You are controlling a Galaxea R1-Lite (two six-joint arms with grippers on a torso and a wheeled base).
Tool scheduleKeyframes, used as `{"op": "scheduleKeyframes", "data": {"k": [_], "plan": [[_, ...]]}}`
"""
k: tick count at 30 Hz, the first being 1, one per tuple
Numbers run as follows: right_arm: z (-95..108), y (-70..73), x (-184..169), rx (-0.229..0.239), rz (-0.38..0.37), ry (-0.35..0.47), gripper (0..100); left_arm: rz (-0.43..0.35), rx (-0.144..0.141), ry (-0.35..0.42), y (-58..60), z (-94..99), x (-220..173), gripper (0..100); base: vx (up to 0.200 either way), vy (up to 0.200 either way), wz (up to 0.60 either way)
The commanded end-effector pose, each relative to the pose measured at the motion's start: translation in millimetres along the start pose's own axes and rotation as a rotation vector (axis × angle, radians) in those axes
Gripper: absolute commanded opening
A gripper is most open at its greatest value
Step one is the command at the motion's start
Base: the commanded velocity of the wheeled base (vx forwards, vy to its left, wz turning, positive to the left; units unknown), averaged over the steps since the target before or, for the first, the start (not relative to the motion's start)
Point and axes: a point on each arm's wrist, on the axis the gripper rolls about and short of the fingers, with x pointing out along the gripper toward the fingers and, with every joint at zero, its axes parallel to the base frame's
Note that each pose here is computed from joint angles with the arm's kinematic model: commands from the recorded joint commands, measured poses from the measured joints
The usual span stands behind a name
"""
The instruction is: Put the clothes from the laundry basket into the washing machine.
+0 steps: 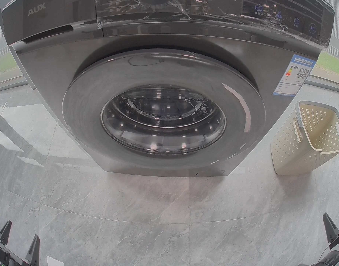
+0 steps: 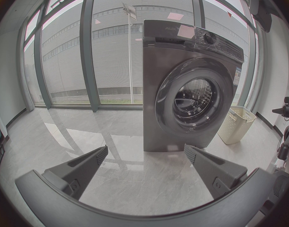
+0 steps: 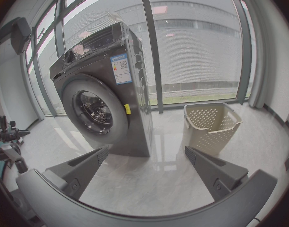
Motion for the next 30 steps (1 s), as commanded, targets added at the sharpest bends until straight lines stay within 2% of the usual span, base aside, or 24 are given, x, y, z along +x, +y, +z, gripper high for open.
{"op": "scheduleKeyframes", "data": {"k": [1, 4, 7, 9, 12, 14, 19, 23, 24, 25, 28, 30], "plan": [[-17.1, 1.6, -9.4, -0.039, -0.071, -0.065, 100, -0.001, -0.001, 0.001, 0.1, -4.9, 0.0, 100, 0.000, 0.000, 0.00], [-17.6, 1.1, -9.3, -0.033, -0.090, -0.064, 100, -0.001, -0.005, 0.001, 0.1, -4.9, 0.0, 100, 0.000, 0.000, 0.00], [-20.1, -1.3, -9.5, -0.020, -0.188, -0.045, 100, -0.001, -0.005, 0.001, 0.1, -4.9, 0.0, 100, 0.000, 0.000, 0.00], [-24.6, -3.6, -10.1, -0.017, -0.285, -0.008, 100, -0.001, -0.005, 0.001, 0.1, -4.9, 0.0, 100, 0.000, 0.000, 0.00], [-25.4, -4.2, -10.2, 0.000, -0.308, -0.002, 100, -0.001, -0.006, 0.001, 0.1, -4.9, 0.0, 100, 0.000, 0.000, 0.00], [-25.8, -3.7, -10.1, 0.001, -0.283, 0.006, 100, -0.001, -0.005, 0.001, 0.1, -4.9, 0.0, 100, 0.000, 0.000, 0.00], [-31.9, -2.0, -13.5, -0.058, -0.164, 0.022, 100, -0.001, -0.008, 0.001, 0.1, -4.9, 0.0, 100, 0.000, 0.000, 0.00], [-31.9, -2.2, -13.4, -0.054, -0.163, 0.023, 100, -0.001, -0.012, 0.001, 0.1, -4.9, 0.0, 100, 0.000, 0.000, 0.00], [-31.9, -2.2, -13.6, -0.031, -0.175, 0.019, 100, -0.001, -0.015, 0.001, 0.1, -4.9, 0.0, 100, 0.000, 0.000, 0.00], [-31.7, -2.3, -13.5, -0.030, -0.183, 0.018, 100, -0.001, -0.015, 0.001, 0.1, -4.9, 0.0, 100, 0.000, 0.000, 0.00], [-31.8, -2.3, -13.3, -0.034, -0.189, 0.017, 100, 0.001, -0.018, 0.001, 0.1, -4.9, 0.0, 100, 0.000, 0.000, 0.00], [-31.7, -2.3, -13.4, -0.062, -0.172, 0.022, 100, 0.001, -0.020, 0.001, 0.1, -4.9, 0.0, 100, 0.000, 0.000, 0.00]]}}
